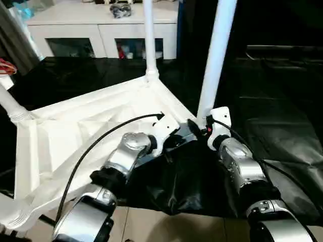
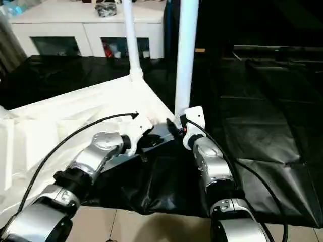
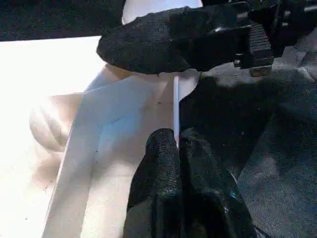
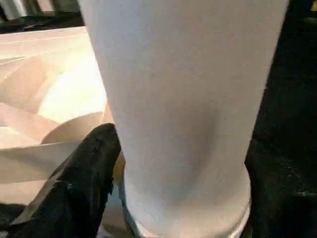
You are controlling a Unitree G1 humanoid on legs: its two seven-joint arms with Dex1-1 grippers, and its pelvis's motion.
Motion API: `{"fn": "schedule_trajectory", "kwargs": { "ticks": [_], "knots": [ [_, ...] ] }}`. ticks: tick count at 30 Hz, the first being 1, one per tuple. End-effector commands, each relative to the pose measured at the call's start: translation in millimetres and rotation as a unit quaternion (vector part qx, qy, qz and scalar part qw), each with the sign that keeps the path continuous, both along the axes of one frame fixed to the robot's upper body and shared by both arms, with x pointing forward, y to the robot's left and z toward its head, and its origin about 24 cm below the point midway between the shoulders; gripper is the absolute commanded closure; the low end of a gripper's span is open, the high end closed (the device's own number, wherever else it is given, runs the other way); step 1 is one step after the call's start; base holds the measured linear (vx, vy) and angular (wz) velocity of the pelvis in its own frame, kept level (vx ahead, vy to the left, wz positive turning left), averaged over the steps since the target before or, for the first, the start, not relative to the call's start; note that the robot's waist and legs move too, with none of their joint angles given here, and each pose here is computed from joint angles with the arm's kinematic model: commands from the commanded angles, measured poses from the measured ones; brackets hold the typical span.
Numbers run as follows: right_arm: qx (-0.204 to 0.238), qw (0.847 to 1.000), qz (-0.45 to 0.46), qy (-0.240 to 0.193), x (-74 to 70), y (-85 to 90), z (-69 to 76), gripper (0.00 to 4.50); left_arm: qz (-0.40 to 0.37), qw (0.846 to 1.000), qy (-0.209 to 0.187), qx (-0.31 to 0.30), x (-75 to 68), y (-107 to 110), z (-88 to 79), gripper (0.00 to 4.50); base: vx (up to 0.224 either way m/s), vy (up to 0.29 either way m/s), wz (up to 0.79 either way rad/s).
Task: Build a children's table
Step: Rotate leg to tighten
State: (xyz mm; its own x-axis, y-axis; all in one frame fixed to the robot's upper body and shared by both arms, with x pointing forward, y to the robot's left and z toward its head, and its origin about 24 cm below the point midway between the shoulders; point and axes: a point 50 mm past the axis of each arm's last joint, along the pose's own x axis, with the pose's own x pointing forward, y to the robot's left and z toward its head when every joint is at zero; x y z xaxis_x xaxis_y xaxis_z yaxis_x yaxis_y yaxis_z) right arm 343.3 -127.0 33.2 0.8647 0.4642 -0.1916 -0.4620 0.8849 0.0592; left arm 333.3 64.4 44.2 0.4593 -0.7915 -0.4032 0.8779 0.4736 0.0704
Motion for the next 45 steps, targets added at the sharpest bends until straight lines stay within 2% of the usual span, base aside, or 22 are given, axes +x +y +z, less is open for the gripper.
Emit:
{"fn": "schedule_trajectory", "kwargs": {
  "ticks": [1, 5, 10, 13, 14, 16, 17, 18, 22, 24, 25, 28, 30, 34, 35, 37, 42, 44, 45],
  "knots": [
    [0.005, 0.996, 0.093, 0.017, -10.4, 21.5, -6.5, 0.55, -0.067, 0.995, -0.034, -0.059, -5.8, -14, 20.8, 4.5, 0.0, 0.0, 0.0],
    [-0.006, 0.987, 0.162, 0.009, -18.0, 11.5, -1.9, 0.48, -0.093, 0.994, -0.024, -0.047, -10.3, 0, 17.2, 4.5, 0.0, 0.0, 0.0],
    [-0.023, 0.966, 0.258, 0.011, -30.4, -2.7, 3.2, 0.48, -0.128, 0.991, -0.014, -0.041, -14.8, 17, 18.0, 4.5, 0.0, 0.0, 0.0],
    [-0.027, 0.96, 0.277, 0.012, -33.2, -5.5, 4.3, 0.48, -0.135, 0.99, -0.01, -0.04, -16.0, 20, 18.7, 4.5, 0.0, 0.0, 0.0],
    [-0.032, 0.949, 0.313, 0.019, -38.6, -11.3, 7.0, 0.48, -0.15, 0.988, -0.003, -0.037, -18.4, 26, 20.1, 4.5, 0.0, 0.0, 0.0],
    [-0.036, 0.938, 0.344, 0.029, -43.4, -15.9, 9.3, 0.48, -0.166, 0.986, 0.006, -0.032, -21.2, 32, 20.6, 4.5, 0.0, 0.0, 0.0],
    [-0.036, 0.938, 0.344, 0.029, -43.4, -15.9, 9.3, 0.48, -0.166, 0.986, 0.006, -0.032, -21.2, 32, 20.6, 4.5, 0.0, 0.0, 0.0],
    [-0.037, 0.933, 0.356, 0.033, -45.4, -17.6, 10.2, 0.73, -0.174, 0.984, 0.01, -0.029, -22.6, 35, 20.6, 4.5, 0.0, 0.0, 0.0],
    [-0.042, 0.923, 0.38, 0.039, -48.1, -19.7, 12.2, 1.0, -0.189, 0.981, 0.021, -0.024, -24.8, 40, 20.4, 4.5, 0.0, 0.0, 0.0],
    [-0.043, 0.922, 0.383, 0.04, -48.6, -19.9, 12.4, 1.0, -0.19, 0.981, 0.022, -0.024, -24.9, 40, 20.4, 4.5, 0.0, 0.0, 0.0],
    [-0.045, 0.92, 0.386, 0.042, -49.3, -20.2, 12.1, 1.24, -0.191, 0.981, 0.023, -0.023, -25.0, 41, 20.5, 4.5, 0.0, 0.0, 0.0],
    [-0.051, 0.918, 0.39, 0.044, -50.4, -20.7, 11.5, 1.32, -0.193, 0.981, 0.025, -0.022, -25.2, 43, 20.9, 4.5, 0.0, 0.0, 0.0],
    [-0.057, 0.916, 0.394, 0.045, -51.7, -20.5, 10.9, 1.64, -0.191, 0.981, 0.024, -0.021, -25.0, 43, 21.2, 4.5, 0.0, 0.0, 0.0],
    [-0.06, 0.919, 0.387, 0.04, -51.1, -19.6, 10.7, 1.7, -0.185, 0.982, 0.019, -0.023, -23.8, 43, 21.4, 4.5, 0.0, 0.0, 0.0],
    [-0.06, 0.928, 0.366, 0.034, -48.8, -17.9, 9.2, 1.72, -0.173, 0.985, 0.012, -0.025, -21.5, 40, 21.0, 4.5, 0.0, 0.0, 0.0],
    [-0.06, 0.934, 0.351, 0.031, -47.2, -16.9, 7.8, 1.74, -0.165, 0.986, 0.007, -0.026, -20.0, 38, 20.6, 4.5, 0.0, 0.0, 0.0],
    [-0.065, 0.981, 0.18, 0.024, -26.2, -9.1, -6.9, 1.74, -0.077, 0.997, -0.02, -0.021, -3.4, 19, 18.9, 4.5, 0.0, 0.0, 0.0],
    [-0.056, 0.992, 0.111, 0.034, -19.0, -5.6, -12.1, 1.75, -0.049, 0.998, -0.028, -0.022, 1.7, 10, 19.8, 4.5, 0.0, 0.0, 0.0],
    [-0.056, 0.992, 0.111, 0.034, -19.0, -5.6, -12.1, 1.75, -0.049, 0.998, -0.028, -0.022, 1.7, 10, 19.8, 4.5, 0.0, 0.0, 0.0]
  ]
}}
